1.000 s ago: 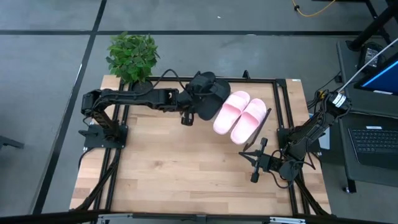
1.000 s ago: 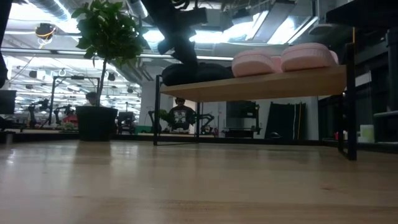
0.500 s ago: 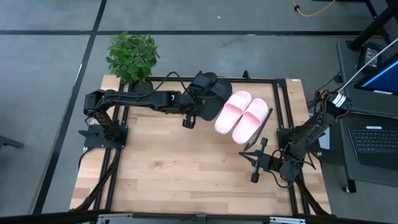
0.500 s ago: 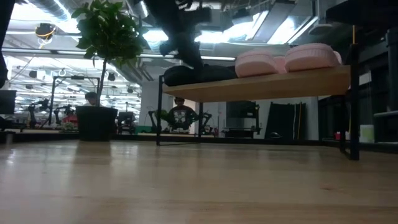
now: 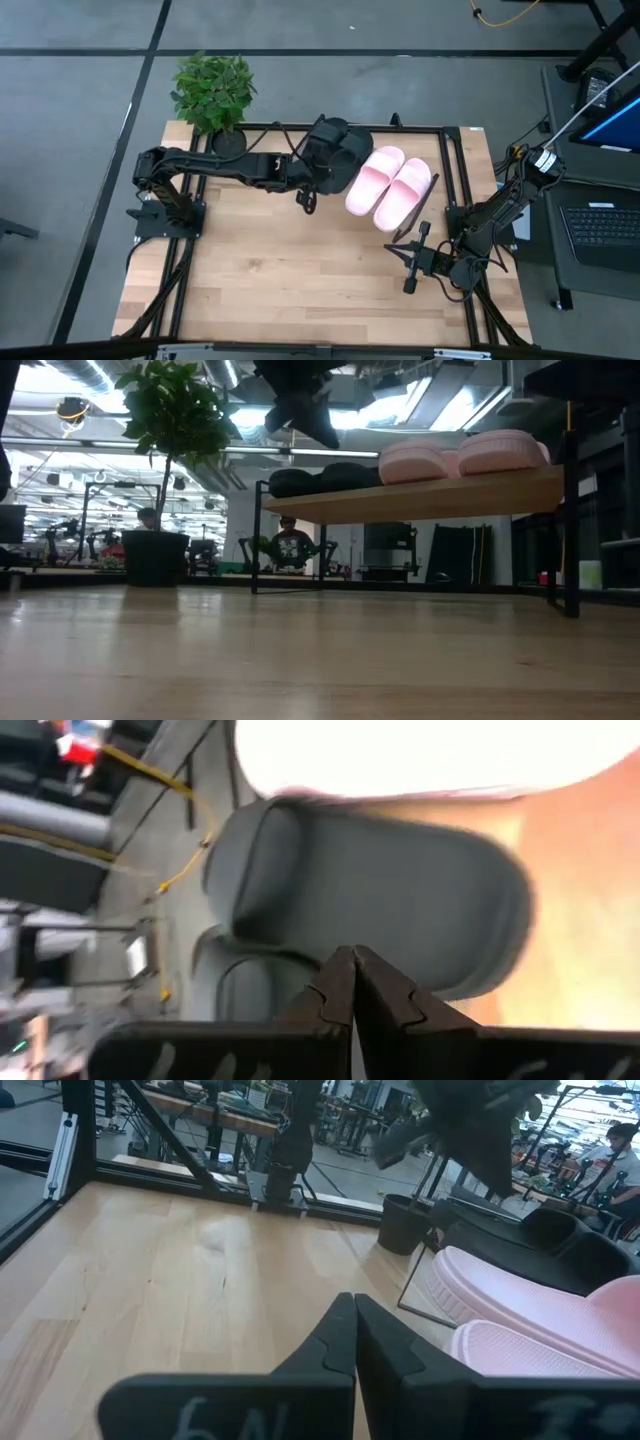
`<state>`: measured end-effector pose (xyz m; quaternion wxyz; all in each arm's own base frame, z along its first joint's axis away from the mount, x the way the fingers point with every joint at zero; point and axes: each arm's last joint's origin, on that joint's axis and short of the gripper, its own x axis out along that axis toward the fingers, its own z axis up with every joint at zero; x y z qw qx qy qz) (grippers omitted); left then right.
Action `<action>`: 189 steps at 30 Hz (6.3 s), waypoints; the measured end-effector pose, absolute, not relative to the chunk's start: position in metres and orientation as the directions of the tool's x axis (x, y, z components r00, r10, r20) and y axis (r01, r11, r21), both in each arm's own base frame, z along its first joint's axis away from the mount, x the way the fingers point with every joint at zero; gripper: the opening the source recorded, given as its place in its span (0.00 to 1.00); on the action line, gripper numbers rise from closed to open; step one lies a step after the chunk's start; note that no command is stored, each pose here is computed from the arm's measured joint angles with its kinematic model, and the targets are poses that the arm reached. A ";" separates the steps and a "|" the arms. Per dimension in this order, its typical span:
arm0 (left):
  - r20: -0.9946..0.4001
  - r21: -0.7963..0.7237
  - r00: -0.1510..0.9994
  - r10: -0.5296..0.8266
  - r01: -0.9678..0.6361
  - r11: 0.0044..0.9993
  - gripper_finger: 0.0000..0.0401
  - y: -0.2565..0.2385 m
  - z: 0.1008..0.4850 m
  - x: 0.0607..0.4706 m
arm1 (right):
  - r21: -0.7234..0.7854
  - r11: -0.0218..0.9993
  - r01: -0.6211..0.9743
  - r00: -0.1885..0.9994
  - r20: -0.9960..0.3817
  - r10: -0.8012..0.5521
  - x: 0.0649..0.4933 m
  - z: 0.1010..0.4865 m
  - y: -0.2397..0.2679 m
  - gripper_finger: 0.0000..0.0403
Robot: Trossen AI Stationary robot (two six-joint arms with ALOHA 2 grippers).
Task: Pick and place slides into the shelf
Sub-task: Return to Home Position
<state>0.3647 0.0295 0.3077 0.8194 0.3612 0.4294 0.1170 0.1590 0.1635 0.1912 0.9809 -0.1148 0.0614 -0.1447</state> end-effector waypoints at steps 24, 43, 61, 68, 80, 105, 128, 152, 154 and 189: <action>-0.484 0.530 0.799 0.358 -0.058 0.846 0.00 0.022 0.331 0.248 | -0.180 0.967 0.182 0.982 -0.014 -0.187 0.162 0.210 0.169 0.01; -0.237 0.350 0.954 0.183 -0.092 0.932 0.00 0.023 0.300 0.132 | -0.201 0.980 0.005 1.000 -0.026 -0.010 0.118 0.294 0.119 0.01; -0.046 0.113 0.960 0.276 -0.269 0.956 0.00 0.028 0.194 0.103 | -0.132 0.989 -0.064 0.990 -0.130 0.046 0.083 0.289 0.073 0.01; 0.002 0.054 0.965 0.263 -0.262 0.963 0.00 0.027 0.172 0.103 | -0.131 0.989 -0.069 0.988 -0.144 0.050 0.079 0.287 0.069 0.01; -0.008 0.028 0.966 0.260 -0.260 0.965 0.00 0.027 0.167 0.104 | -0.125 0.990 -0.058 0.993 -0.109 0.044 0.066 0.290 0.051 0.01; -0.007 0.036 0.966 0.260 -0.260 0.965 0.00 0.027 0.167 0.104 | -0.111 0.992 -0.061 0.993 -0.112 0.049 0.066 0.289 0.052 0.05; -0.007 0.036 0.965 0.261 -0.260 0.965 0.00 0.027 0.167 0.104 | -0.019 0.969 -0.245 0.969 0.030 0.246 0.089 0.222 0.048 0.05; -0.007 0.036 0.965 0.261 -0.260 0.965 0.00 0.027 0.167 0.104 | -0.078 0.995 -0.055 0.994 0.093 0.062 0.096 0.175 0.007 0.05; -0.007 0.036 0.965 0.261 -0.260 0.965 0.00 0.027 0.167 0.104 | -0.076 0.996 -0.053 0.994 0.092 0.060 0.096 0.175 0.006 0.05; -0.007 0.036 0.965 0.261 -0.260 0.965 0.00 0.027 0.167 0.104 | -0.081 0.996 -0.034 0.986 0.159 0.047 0.096 0.180 0.005 0.05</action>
